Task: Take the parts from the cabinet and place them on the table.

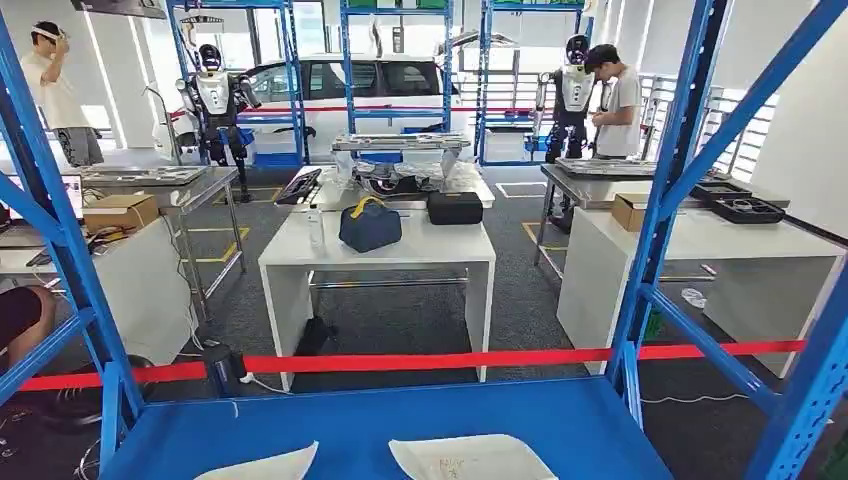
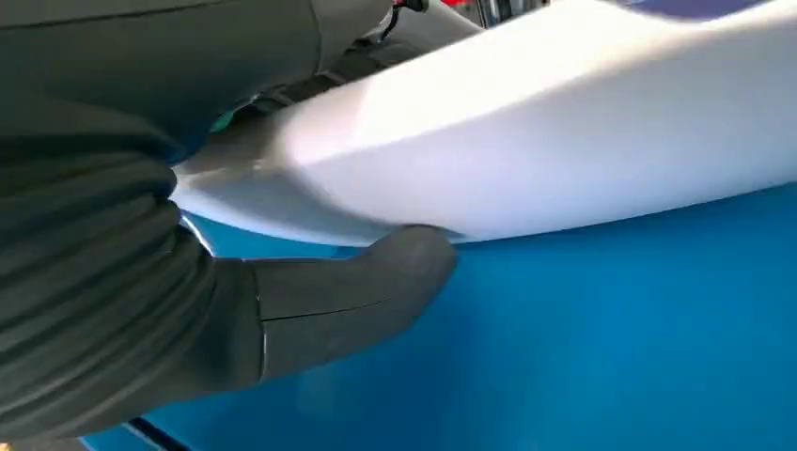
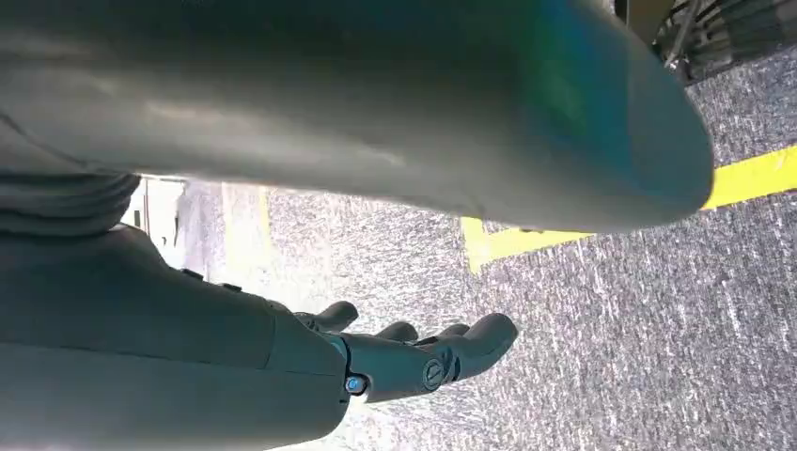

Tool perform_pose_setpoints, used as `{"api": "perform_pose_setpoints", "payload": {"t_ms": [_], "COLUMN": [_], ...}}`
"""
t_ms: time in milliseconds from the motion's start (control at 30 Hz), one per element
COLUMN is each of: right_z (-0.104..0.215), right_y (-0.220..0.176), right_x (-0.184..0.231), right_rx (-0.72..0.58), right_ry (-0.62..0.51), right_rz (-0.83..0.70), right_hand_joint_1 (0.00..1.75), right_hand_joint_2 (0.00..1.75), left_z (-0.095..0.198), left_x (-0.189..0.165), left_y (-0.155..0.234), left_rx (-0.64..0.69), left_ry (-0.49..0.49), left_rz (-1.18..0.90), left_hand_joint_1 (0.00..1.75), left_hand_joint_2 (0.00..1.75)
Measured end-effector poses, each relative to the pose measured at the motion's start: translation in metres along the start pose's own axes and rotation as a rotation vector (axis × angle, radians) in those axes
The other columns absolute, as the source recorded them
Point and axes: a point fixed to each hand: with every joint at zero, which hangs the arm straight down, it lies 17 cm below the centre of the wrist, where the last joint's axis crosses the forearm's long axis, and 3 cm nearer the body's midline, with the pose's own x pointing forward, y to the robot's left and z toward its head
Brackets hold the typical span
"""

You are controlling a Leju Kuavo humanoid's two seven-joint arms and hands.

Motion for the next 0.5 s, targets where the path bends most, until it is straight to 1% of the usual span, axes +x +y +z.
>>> {"api": "perform_pose_setpoints", "payload": {"t_ms": [133, 300, 500], "right_z": [0.000, 0.000, 0.000], "right_y": [0.000, 0.000, 0.000], "right_x": [0.000, 0.000, 0.000], "right_rx": [0.000, 0.000, 0.000], "right_ry": [0.000, 0.001, 0.000], "right_rz": [0.000, 0.000, 0.000], "right_hand_joint_1": [0.00, 0.00, 0.00], "right_hand_joint_2": [0.00, 0.00, 0.00], "left_z": [0.000, -0.001, -0.004], "left_x": [0.001, 0.008, 0.015], "left_y": [0.002, 0.003, 0.006], "left_rx": [0.004, 0.006, 0.025], "left_ry": [-0.004, -0.044, -0.065], "left_rz": [-0.002, -0.003, -0.032], "left_hand_joint_1": [1.75, 1.75, 1.75], "left_hand_joint_2": [1.75, 1.75, 1.75]}}
